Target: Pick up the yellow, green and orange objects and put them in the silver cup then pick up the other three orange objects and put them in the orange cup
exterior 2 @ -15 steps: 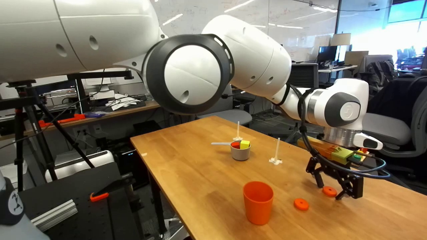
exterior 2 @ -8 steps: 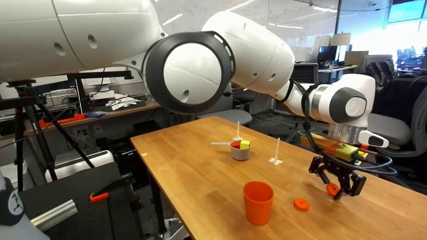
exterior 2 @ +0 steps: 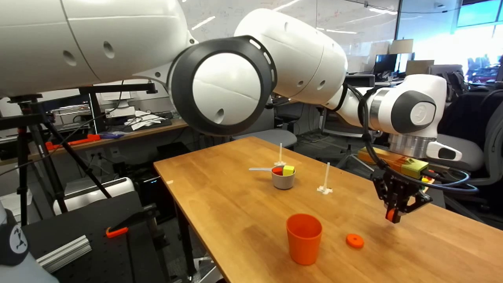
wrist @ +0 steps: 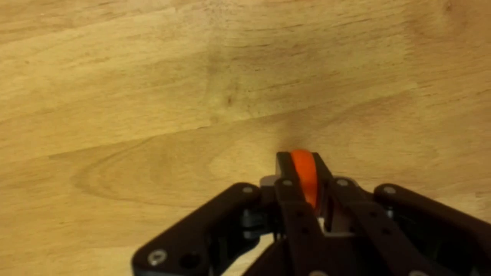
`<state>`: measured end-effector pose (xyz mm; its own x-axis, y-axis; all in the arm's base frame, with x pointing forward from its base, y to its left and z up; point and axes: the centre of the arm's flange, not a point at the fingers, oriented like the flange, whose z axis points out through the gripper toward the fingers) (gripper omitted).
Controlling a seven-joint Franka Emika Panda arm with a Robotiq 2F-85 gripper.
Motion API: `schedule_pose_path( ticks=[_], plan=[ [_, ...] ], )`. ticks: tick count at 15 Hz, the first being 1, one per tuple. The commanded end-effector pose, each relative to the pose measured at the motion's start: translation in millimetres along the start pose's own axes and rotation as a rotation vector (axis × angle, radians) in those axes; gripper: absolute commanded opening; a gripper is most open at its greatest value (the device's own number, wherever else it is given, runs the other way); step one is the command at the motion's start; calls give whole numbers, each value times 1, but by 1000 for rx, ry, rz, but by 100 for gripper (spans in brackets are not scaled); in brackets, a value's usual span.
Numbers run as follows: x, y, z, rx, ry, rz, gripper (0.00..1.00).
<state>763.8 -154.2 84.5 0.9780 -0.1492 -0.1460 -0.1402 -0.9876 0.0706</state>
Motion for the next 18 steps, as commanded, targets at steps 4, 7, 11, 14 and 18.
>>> schedule_pose_path(
  ticks=[4,7,11,14,18],
  plan=[
    [28,-20,-13,42,-60,-116,6],
    [-5,-36,-19,34,-153,-193,6],
    [-47,-51,-38,-3,-255,-267,6],
    [-74,-56,-57,-31,-319,-301,6],
    [-113,-65,-80,-57,-414,-353,6]
  ],
)
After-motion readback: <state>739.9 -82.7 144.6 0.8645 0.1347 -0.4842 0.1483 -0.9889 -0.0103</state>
